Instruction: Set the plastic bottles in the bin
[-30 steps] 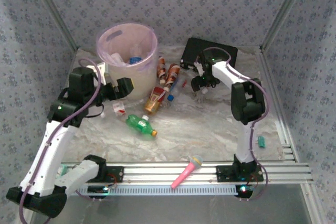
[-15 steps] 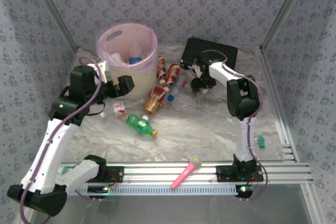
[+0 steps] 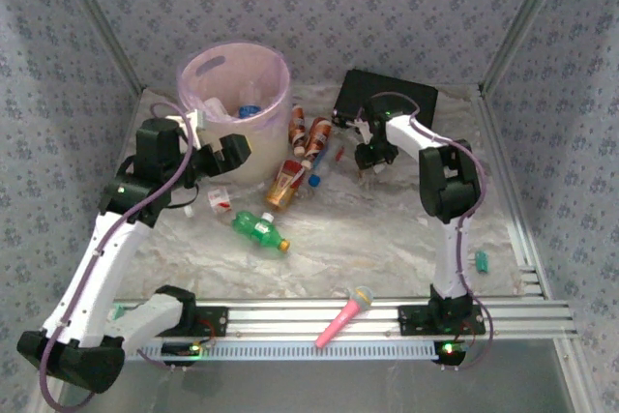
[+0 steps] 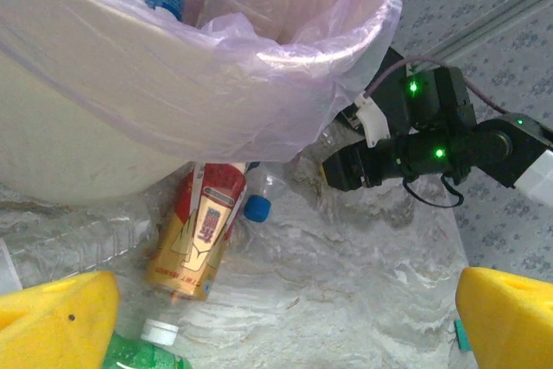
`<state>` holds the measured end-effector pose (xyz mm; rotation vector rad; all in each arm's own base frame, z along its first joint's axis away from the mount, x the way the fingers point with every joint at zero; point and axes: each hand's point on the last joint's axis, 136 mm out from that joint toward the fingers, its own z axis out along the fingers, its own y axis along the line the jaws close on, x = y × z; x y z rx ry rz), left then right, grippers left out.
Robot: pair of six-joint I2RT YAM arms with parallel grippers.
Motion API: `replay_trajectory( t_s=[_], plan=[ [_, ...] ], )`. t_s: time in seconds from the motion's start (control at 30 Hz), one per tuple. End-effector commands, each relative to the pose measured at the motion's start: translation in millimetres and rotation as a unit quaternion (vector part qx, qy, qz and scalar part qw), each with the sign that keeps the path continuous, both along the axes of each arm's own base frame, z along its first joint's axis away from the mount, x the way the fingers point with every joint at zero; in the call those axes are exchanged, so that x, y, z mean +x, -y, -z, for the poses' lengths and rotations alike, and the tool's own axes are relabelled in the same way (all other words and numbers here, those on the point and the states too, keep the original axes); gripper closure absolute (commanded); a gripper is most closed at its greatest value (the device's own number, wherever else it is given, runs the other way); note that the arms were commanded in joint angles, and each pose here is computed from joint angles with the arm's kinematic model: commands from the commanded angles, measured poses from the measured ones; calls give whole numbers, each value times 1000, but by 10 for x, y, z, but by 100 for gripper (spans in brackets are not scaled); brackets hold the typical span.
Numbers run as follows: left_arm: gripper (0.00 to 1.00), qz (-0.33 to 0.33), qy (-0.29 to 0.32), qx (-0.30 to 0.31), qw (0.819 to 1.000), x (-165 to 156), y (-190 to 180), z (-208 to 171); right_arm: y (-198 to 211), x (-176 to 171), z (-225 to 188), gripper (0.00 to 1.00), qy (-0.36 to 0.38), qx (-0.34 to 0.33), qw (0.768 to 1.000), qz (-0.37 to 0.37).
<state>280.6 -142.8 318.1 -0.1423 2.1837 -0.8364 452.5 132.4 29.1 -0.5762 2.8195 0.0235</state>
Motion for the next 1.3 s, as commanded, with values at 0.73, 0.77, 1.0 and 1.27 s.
replay_trajectory(
  t_s=[0.73,0.77,1.0,1.27],
  plan=[
    [0,108,87,-127,982,198,873,-763,-557,-1352,-1808,51,117,189,975,-1],
    [0,114,89,-126,981,210,929,-760,-647,-1422,-1889,50,119,208,971,-11],
    [1,161,73,-134,975,235,1377,-702,-1162,-1901,-2399,50,126,330,931,-90],
    [1,209,42,-164,963,137,1805,-562,-1231,-2051,-2522,50,132,345,923,-104]
  ],
)
